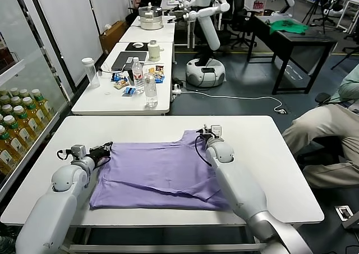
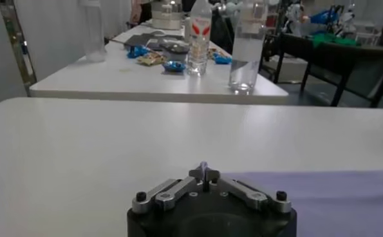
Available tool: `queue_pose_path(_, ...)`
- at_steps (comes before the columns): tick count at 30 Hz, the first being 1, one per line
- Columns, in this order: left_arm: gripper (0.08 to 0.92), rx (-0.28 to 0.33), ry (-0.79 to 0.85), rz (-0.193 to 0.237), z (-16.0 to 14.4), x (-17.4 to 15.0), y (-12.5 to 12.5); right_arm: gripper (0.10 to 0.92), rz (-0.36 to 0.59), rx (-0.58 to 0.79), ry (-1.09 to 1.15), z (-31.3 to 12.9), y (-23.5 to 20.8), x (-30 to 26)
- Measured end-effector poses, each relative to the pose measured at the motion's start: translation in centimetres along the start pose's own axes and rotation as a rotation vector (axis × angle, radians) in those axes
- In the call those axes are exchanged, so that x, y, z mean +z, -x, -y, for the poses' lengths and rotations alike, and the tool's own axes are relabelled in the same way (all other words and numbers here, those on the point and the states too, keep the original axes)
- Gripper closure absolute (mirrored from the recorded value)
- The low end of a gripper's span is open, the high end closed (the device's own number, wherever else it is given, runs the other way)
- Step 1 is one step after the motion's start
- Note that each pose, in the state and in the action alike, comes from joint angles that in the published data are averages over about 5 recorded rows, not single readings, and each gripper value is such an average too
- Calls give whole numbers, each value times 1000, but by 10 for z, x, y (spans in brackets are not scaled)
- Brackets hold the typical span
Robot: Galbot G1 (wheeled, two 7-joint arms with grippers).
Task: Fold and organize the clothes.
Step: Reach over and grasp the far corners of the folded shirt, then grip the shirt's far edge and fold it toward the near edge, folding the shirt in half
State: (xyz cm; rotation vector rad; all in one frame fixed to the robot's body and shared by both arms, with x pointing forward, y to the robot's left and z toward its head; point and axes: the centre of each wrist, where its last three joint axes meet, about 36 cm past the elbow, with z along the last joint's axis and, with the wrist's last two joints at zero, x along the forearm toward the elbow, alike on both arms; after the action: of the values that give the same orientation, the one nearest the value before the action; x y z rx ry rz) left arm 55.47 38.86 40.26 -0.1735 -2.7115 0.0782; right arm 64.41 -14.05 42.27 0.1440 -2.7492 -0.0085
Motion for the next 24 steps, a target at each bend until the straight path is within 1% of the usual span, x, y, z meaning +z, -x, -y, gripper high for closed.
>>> queue_pose_path(5, 910, 20, -14, 33, 5, 4, -19, 907, 34, -22, -2, 7, -35, 2)
queue_pose_path(14, 910, 47, -21, 73, 16, 19, -52, 907, 76, -48, -11, 19, -89, 12)
queue_pose_path(24, 910, 55, -19, 90, 21, 32, -81, 907, 85, -65, -26, 29, -132, 26)
